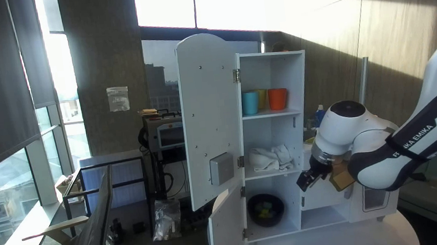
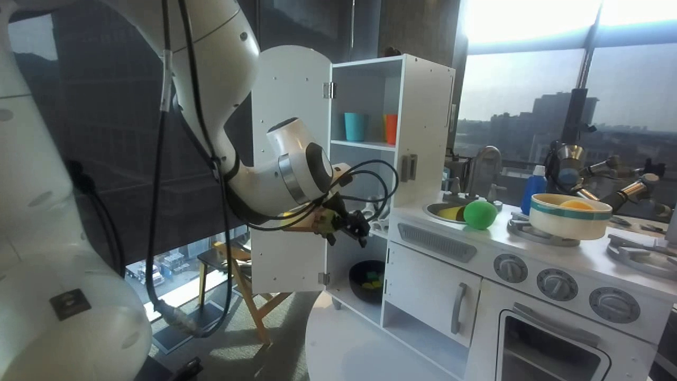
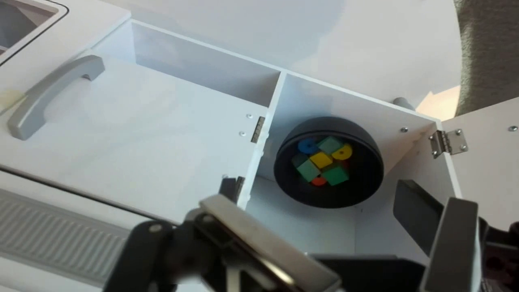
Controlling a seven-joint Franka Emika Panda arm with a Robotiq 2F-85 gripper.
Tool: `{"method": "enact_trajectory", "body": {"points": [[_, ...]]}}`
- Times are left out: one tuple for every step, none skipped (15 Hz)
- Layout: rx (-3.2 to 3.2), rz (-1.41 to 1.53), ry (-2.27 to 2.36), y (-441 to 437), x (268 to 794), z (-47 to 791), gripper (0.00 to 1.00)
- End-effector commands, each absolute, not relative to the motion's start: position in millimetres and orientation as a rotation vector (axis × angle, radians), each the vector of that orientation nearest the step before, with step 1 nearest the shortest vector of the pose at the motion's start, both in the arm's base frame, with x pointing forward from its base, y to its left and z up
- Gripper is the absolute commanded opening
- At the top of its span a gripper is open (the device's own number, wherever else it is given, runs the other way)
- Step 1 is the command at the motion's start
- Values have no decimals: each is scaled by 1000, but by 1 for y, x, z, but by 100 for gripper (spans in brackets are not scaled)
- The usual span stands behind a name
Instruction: Open the cabinets
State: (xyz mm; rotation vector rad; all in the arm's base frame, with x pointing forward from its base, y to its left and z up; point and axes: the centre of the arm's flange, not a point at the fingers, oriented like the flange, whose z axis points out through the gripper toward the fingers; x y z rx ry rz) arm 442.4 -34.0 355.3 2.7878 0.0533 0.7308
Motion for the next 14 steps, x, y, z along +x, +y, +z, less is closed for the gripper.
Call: {"method": "enact_trajectory", "body": {"points": [[2764,944,-12,-88,425,361,100],[2759,980,-42,-102,424,361,100],[2763,1006,-67,-116,424,361,100],[2769,1023,-103,-129,423,361,100],[2775,1037,-136,-140,423,359,100],[2820,1035,-145,-149,422,355,100],[2860,1039,-123,-154,422,350,100],[2901,1039,-132,-157,422,341,100],[2941,1054,-140,-160,422,332,100],[2985,1067,-95,-159,420,320,100],[3015,1079,-38,-156,417,308,100],[3052,1087,7,-151,412,297,100],[3097,1090,85,-148,406,289,100],[3126,1083,138,-147,400,283,100]]}}
